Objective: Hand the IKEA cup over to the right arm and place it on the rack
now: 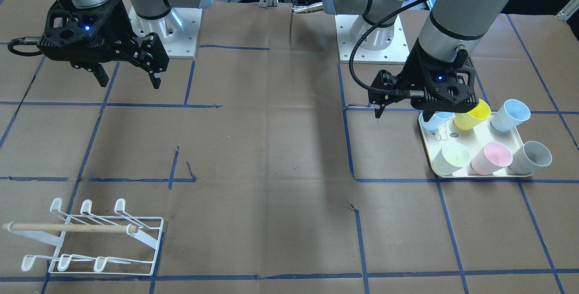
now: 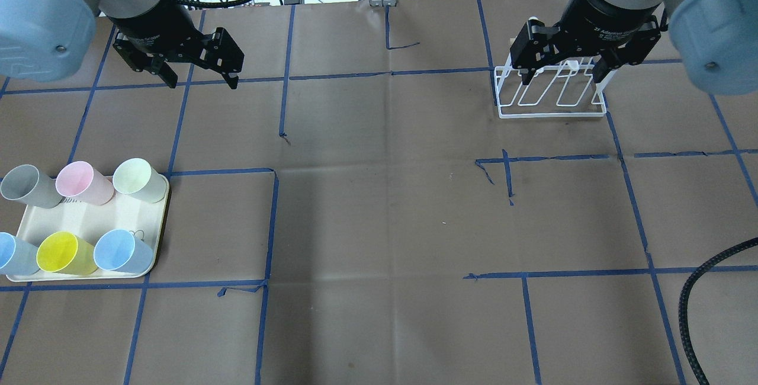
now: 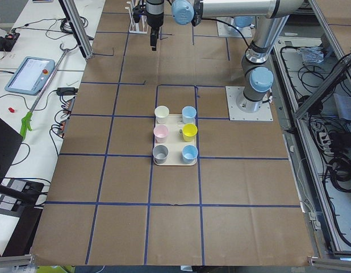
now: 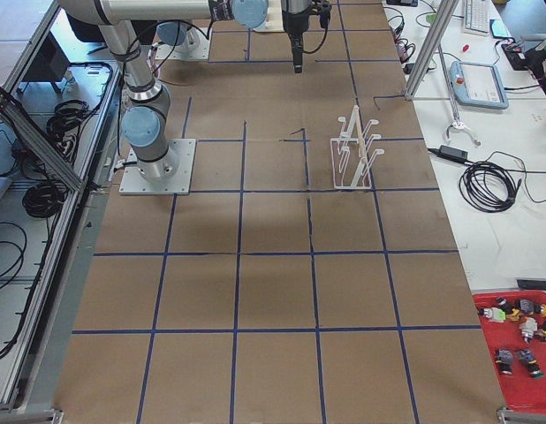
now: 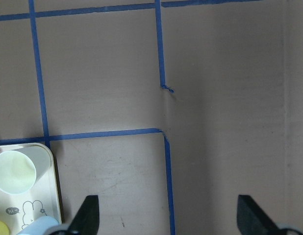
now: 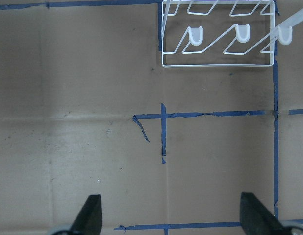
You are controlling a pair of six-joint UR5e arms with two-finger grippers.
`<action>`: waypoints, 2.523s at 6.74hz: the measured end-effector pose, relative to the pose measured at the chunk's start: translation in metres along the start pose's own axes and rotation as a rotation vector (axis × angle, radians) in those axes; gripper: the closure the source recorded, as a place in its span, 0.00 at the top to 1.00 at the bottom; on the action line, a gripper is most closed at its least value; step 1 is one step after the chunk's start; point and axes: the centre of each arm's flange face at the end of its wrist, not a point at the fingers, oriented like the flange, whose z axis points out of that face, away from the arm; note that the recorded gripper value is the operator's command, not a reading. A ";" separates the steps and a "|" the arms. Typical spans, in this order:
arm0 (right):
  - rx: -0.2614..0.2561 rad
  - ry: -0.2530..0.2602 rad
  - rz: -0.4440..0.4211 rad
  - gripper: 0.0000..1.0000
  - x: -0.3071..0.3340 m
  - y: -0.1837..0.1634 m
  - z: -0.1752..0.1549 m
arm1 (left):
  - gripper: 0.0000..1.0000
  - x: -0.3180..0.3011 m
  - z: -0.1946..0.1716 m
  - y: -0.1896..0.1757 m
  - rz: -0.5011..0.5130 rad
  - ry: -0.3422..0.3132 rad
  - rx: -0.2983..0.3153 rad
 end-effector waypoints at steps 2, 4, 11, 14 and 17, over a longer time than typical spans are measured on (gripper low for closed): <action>-0.001 0.001 0.001 1.00 0.000 0.000 0.001 | 1.00 -0.002 -0.002 0.001 0.016 -0.001 0.003; -0.002 0.002 0.000 1.00 0.000 0.000 0.001 | 1.00 -0.018 -0.005 0.000 0.067 -0.004 0.009; -0.002 0.002 0.000 1.00 0.000 0.000 0.001 | 1.00 -0.179 0.021 0.015 0.021 -0.036 0.032; -0.004 0.001 0.000 1.00 0.000 0.000 0.001 | 1.00 -0.198 0.042 0.023 -0.015 -0.030 0.017; -0.005 0.001 0.001 1.00 0.000 0.000 0.001 | 1.00 -0.190 0.069 0.034 -0.065 -0.004 -0.030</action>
